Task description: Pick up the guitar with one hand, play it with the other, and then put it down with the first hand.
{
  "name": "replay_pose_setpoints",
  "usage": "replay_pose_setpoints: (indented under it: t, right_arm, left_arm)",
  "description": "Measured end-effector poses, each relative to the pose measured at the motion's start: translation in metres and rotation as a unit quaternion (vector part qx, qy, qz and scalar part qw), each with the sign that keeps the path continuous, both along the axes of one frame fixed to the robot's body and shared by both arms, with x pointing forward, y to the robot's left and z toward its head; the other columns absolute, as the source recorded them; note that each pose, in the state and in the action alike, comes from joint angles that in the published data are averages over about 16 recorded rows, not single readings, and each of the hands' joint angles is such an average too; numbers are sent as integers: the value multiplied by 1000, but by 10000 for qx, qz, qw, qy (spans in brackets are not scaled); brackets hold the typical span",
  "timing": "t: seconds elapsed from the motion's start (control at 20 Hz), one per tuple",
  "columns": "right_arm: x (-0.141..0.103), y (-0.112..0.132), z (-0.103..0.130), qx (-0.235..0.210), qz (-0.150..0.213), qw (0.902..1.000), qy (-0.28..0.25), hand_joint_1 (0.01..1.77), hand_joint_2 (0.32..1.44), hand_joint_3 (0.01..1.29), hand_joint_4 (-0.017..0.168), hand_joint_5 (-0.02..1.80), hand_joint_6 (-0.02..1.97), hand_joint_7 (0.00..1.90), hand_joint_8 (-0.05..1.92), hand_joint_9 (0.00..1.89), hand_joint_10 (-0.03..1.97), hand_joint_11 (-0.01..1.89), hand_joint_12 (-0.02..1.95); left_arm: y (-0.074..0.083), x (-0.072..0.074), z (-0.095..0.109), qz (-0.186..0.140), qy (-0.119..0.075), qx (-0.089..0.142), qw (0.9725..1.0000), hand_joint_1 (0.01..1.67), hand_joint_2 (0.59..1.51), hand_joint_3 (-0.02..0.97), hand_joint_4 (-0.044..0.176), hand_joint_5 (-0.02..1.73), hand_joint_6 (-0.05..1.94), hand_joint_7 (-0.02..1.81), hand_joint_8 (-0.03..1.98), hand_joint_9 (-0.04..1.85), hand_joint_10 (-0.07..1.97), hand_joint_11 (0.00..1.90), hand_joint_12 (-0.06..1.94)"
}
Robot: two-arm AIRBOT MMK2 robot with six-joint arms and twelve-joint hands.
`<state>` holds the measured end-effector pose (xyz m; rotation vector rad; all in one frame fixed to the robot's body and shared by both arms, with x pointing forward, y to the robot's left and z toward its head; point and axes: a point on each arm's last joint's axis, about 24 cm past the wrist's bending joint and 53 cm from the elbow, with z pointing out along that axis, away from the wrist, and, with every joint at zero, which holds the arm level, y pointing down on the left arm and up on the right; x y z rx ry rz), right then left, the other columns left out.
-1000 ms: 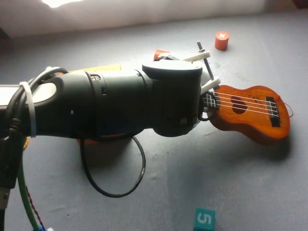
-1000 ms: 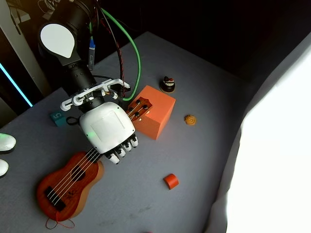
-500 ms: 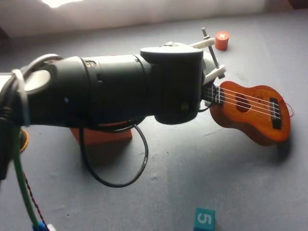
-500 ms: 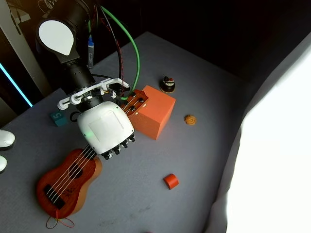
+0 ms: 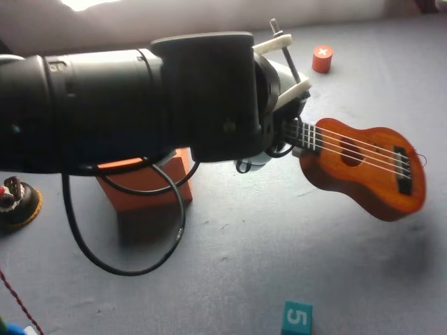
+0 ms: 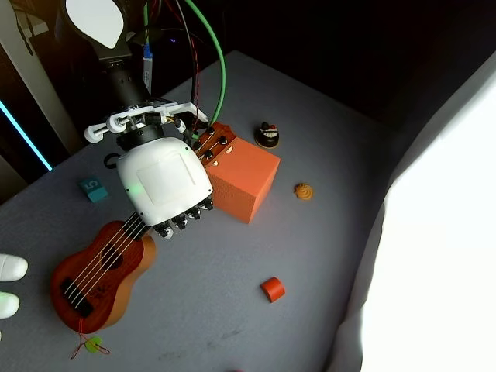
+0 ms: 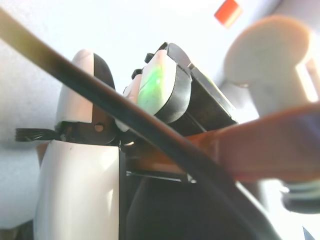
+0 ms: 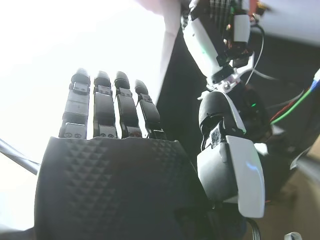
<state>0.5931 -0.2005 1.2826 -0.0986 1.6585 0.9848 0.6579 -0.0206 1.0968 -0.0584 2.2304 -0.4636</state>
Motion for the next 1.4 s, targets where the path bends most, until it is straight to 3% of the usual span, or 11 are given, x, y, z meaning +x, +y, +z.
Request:
replay_pose_setpoints:
  t: [0.65,1.4]
  right_arm:
    - [-24,20,-25,-417,858,9948,352,97,1323,21,-5,20,15,22,18,26,3,20,-2]
    - [-24,50,-63,-834,1149,9883,550,93,1323,20,-5,17,15,33,18,27,3,20,-1]
  left_arm:
    - [15,-14,37,-196,2,-481,9987,1475,1087,-16,-2,1206,1896,1308,1983,1427,1912,1428,1925]
    - [20,-22,54,-314,-49,-603,9977,1469,1088,-16,-2,1211,1896,1318,1982,1424,1913,1430,1925]
